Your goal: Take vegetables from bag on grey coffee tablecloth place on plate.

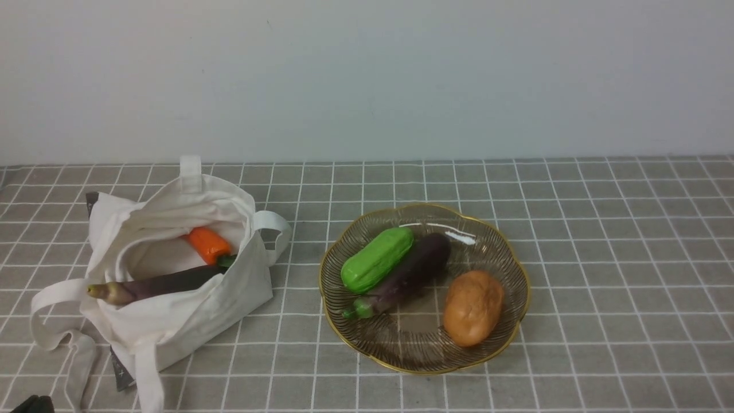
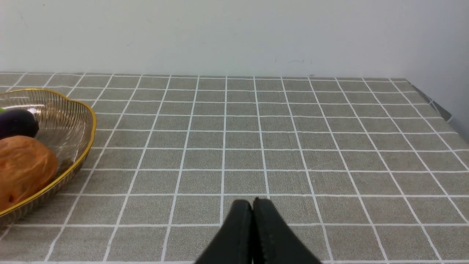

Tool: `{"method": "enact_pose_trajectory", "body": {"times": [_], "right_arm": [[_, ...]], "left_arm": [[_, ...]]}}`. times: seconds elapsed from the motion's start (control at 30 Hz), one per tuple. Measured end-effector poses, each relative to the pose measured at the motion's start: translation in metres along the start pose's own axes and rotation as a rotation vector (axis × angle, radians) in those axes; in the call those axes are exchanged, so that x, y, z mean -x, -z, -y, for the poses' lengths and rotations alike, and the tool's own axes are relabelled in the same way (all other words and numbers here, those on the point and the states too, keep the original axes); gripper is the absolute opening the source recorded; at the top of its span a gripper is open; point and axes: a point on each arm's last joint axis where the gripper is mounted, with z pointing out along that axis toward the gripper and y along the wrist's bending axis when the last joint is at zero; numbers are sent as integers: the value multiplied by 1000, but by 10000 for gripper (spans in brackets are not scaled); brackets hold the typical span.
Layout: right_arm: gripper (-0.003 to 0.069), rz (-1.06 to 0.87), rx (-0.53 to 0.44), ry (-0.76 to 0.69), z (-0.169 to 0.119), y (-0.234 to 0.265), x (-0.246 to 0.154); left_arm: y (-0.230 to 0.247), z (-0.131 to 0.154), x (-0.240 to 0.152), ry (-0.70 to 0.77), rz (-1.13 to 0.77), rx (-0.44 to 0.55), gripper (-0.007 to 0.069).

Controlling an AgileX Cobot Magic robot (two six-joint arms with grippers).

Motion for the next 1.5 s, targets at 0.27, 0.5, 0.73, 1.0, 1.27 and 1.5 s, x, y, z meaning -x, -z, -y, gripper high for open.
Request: {"method": "enact_pose_trajectory", "body": {"times": [0.27,0.5,0.73,1.0,1.27,1.5], "right_arm": [[-13,0,0,0,0,0,0],[-13,0,0,0,0,0,0],[-13,0,0,0,0,0,0],[-13,0,0,0,0,0,0],[-13,0,0,0,0,0,0],[-13,0,0,0,0,0,0]], "left_arm": [[0,0,-5,1,-51,-1,-5],[0,0,-5,1,-51,-2,-5],[0,0,-5,2,-51,-2,-5],[0,0,-5,2,-52,-2,-5],[0,0,-5,2,-52,-2,-5],[0,0,-5,3,-52,-2,-5]]}}
